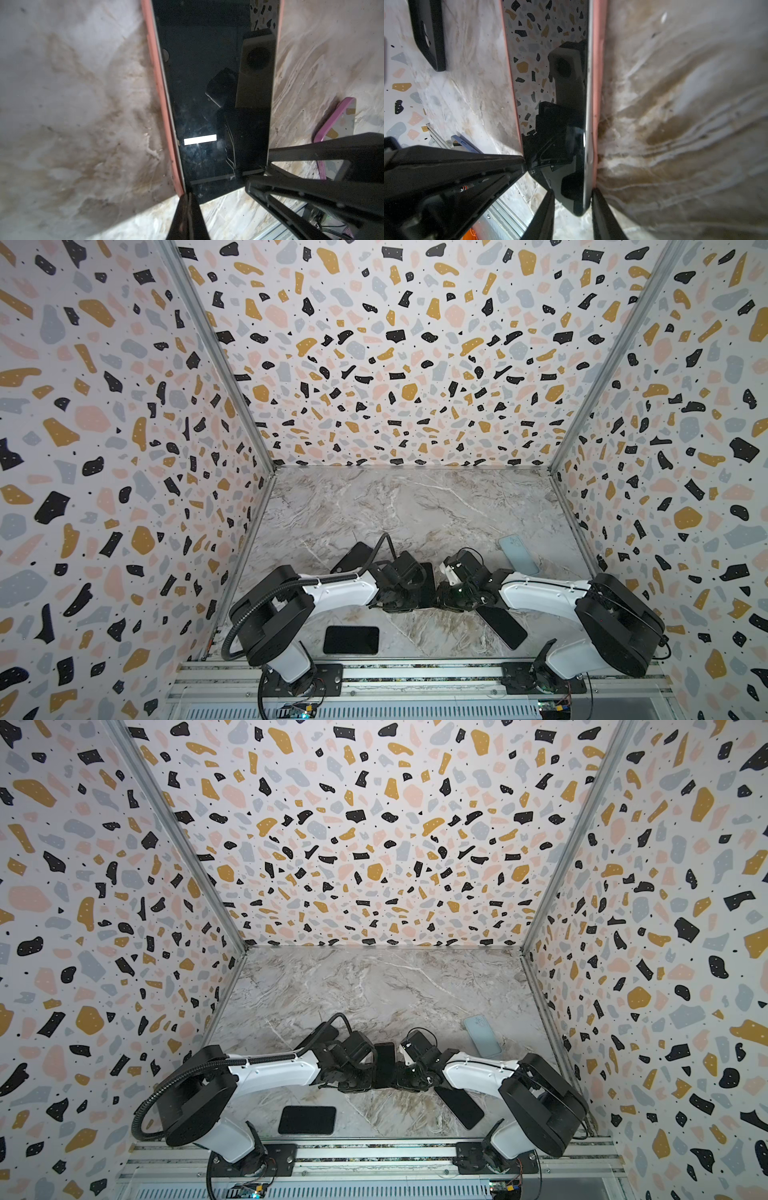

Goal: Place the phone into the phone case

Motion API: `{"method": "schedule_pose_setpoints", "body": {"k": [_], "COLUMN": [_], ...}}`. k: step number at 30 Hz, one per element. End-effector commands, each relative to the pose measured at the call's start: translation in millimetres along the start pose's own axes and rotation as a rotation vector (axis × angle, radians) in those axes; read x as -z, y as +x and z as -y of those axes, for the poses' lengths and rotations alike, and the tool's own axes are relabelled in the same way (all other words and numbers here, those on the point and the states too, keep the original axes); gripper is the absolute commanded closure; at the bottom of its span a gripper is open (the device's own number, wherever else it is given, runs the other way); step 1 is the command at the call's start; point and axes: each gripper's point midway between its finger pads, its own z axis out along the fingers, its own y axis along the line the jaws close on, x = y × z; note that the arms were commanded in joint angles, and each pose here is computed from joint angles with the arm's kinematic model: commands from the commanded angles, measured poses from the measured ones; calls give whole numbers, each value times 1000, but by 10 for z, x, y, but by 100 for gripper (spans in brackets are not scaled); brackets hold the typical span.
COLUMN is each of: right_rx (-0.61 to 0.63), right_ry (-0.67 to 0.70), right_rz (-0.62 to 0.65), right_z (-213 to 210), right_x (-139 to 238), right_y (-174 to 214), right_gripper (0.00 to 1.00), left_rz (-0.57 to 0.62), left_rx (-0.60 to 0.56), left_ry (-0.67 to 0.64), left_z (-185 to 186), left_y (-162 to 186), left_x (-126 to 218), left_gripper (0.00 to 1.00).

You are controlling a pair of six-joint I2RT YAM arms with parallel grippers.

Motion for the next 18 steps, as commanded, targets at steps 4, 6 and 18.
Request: {"method": "schedule_pose_setpoints", "body": {"k": [4, 6, 18], "right_rx": [52, 65, 104], "right_ry": [-55, -19, 112], "right_rz": [5, 31, 99], "right_z": [-216, -199, -84], "right_x": [49, 126, 340], "right_y": [-25, -69, -120], "right_gripper": [69, 69, 69], "left_rz": [-20, 20, 144], "left_rx": [-23, -40, -103], "left_ry": [-38, -49, 143], "left_z": [-94, -34, 388], "left_y": [82, -6, -227], "left_x": [-145, -12, 294], "left_gripper": [100, 100, 74]}}
